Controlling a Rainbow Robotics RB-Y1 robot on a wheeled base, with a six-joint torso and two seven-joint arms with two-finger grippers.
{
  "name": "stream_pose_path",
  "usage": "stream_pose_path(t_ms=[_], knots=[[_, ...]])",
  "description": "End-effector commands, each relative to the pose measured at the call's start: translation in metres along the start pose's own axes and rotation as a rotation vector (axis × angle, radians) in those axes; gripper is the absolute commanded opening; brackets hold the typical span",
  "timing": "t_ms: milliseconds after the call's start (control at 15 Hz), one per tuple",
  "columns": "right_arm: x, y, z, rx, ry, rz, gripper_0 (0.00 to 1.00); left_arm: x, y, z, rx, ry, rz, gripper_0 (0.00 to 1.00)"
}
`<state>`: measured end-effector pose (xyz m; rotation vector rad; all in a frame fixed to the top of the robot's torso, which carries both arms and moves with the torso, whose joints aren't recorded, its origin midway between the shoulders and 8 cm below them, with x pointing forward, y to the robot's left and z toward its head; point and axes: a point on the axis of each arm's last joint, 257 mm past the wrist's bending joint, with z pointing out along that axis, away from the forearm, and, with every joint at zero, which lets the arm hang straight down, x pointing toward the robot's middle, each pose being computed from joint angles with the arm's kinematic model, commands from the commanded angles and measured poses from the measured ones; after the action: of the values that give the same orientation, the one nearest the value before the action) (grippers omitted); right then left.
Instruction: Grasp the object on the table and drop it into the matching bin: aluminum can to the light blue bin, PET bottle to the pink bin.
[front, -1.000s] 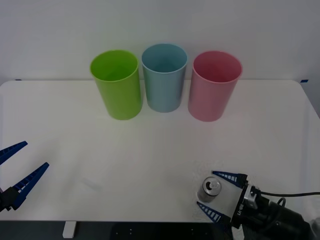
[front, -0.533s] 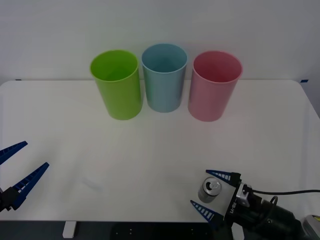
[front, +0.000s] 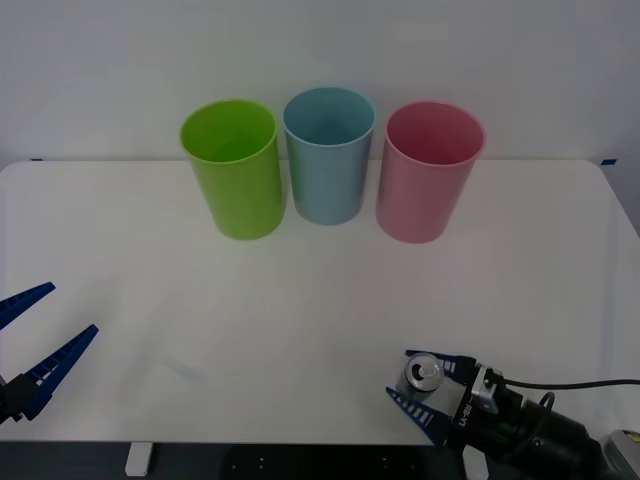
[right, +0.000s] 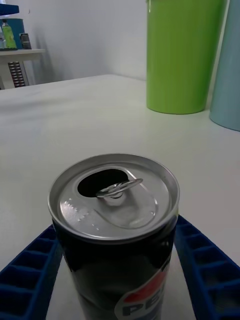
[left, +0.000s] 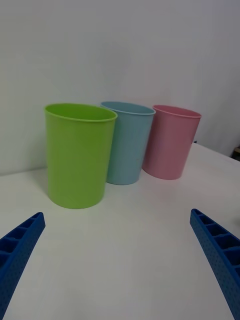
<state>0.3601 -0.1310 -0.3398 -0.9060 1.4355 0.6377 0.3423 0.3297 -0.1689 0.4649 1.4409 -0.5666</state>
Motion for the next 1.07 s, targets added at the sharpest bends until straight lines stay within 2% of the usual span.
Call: stream_pose_path(t_ms=[67, 467, 733, 1067], knots=[[-0.001, 0.000, 0.001, 0.000, -0.003, -0.001, 0.00, 0.000, 0.000, 0.000, 0.000, 0.000, 0.000, 1.00], [-0.005, -0.003, 0.002, 0.004, -0.015, 0.007, 0.00, 0.000, 0.000, 0.000, 0.000, 0.000, 0.000, 1.00], [-0.019, -0.014, 0.001, 0.023, -0.036, 0.004, 0.00, 0.000, 0.000, 0.000, 0.000, 0.000, 0.000, 1.00], [-0.052, -0.029, -0.002, 0.036, -0.085, 0.075, 0.00, 0.000, 0.000, 0.000, 0.000, 0.000, 0.000, 1.00]])
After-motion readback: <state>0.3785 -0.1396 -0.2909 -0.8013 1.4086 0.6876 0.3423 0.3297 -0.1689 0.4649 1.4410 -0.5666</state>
